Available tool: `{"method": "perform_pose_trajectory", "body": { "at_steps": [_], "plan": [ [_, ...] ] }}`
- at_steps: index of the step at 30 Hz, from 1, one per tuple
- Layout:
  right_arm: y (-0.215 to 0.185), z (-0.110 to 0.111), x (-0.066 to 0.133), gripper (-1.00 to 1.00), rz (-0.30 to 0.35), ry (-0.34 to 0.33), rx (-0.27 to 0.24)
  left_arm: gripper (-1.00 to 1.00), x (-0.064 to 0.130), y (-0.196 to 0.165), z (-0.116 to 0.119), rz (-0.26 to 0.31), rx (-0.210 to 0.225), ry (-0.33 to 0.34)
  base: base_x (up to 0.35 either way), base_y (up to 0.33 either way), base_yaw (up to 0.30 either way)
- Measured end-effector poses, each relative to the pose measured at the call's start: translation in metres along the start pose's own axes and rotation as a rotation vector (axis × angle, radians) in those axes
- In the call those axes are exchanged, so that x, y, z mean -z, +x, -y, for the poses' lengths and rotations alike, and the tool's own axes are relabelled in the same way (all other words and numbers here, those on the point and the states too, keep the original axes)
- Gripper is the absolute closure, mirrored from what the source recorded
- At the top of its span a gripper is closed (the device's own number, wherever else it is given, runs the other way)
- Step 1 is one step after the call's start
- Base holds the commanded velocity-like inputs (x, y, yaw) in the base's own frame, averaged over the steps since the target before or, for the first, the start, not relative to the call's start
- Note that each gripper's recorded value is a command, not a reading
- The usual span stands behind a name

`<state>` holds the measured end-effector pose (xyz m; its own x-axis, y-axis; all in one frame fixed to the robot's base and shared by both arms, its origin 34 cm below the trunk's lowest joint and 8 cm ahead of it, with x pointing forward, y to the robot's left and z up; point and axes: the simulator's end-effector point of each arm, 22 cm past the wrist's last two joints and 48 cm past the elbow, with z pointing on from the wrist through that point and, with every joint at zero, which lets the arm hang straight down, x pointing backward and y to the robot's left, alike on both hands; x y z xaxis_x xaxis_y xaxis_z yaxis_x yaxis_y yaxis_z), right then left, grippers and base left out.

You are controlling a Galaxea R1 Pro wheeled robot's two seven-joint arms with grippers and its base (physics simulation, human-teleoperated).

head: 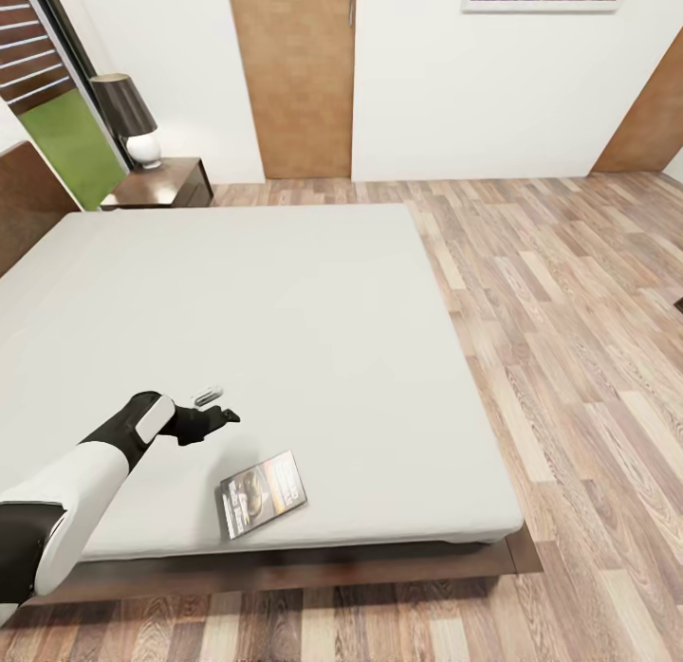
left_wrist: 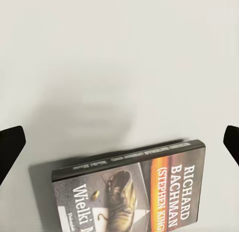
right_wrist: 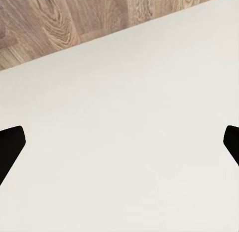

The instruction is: In the bedroom, move the book from the bed onto either nightstand, and place the two sandals side by side next to the bed.

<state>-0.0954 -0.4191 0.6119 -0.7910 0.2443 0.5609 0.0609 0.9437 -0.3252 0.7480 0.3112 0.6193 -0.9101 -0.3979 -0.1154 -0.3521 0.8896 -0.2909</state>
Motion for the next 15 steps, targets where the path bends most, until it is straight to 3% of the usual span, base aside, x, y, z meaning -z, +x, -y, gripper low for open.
{"method": "perform_pose_trajectory", "body": {
  "at_steps": [15],
  "plan": [
    [0.010, 0.003, 0.000, -1.00, -0.024, 0.006, 0.005, -1.00, -0.013, 0.007, -0.001, -0.020, 0.003, -0.002, 0.000, 0.000, 0.000]
  ]
}}
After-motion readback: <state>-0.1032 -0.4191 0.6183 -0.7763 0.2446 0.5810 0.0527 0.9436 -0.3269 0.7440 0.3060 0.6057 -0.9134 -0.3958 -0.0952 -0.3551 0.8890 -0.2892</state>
